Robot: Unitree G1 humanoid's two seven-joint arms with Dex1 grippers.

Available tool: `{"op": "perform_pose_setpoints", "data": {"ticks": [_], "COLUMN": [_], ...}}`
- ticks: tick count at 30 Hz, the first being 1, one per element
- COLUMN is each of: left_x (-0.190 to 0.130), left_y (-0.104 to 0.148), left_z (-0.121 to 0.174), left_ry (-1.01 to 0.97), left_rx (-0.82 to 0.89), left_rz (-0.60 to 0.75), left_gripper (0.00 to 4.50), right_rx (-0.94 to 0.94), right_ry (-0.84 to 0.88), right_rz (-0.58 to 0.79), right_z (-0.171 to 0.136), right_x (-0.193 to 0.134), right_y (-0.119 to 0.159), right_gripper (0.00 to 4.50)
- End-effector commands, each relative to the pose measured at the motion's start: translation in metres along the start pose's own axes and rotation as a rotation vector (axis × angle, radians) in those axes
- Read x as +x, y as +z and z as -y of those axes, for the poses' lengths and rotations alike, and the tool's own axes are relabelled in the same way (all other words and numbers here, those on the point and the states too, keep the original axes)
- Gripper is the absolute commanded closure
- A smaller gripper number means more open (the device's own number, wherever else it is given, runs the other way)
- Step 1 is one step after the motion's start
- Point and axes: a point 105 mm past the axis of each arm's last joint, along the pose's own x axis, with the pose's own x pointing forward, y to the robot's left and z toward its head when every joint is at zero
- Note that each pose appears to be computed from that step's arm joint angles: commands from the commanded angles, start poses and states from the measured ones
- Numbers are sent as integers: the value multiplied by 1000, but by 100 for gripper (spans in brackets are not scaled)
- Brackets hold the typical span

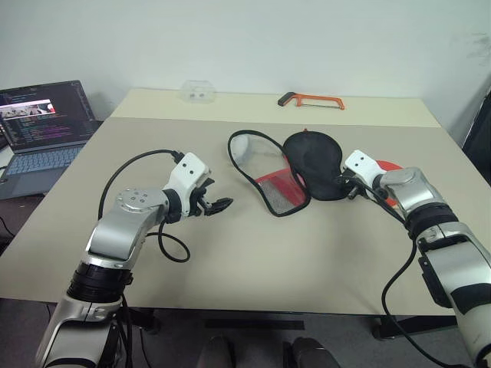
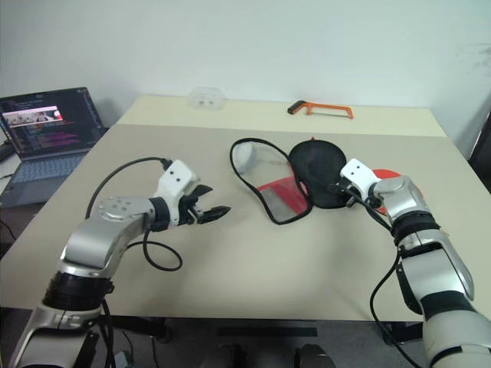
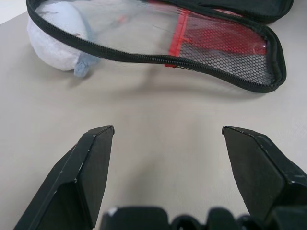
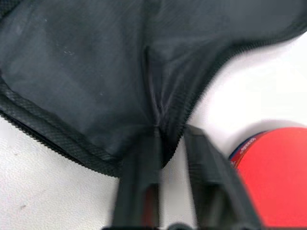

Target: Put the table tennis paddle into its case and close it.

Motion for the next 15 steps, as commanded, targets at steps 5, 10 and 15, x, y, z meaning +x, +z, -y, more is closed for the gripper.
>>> {"op": "perform_pose_setpoints", "data": {"ticks": [5, 10, 15], "left_x": [-8, -7, -1], "left_y": [15, 18, 20], "left_z": [-5, -1, 8], "left_ry": [7, -37, -88], "left_rx": [50, 61, 66], "left_rz": [49, 76, 90], "left_gripper": [54, 54, 54], "right_rx": [166, 356, 452], "right_ry": [-102, -240, -320], "right_rz": [143, 160, 90], "right_z": [44, 73, 81], "right_x": [-55, -99, -130], "right_y": [26, -3, -57], "right_gripper": [95, 6, 6]}}
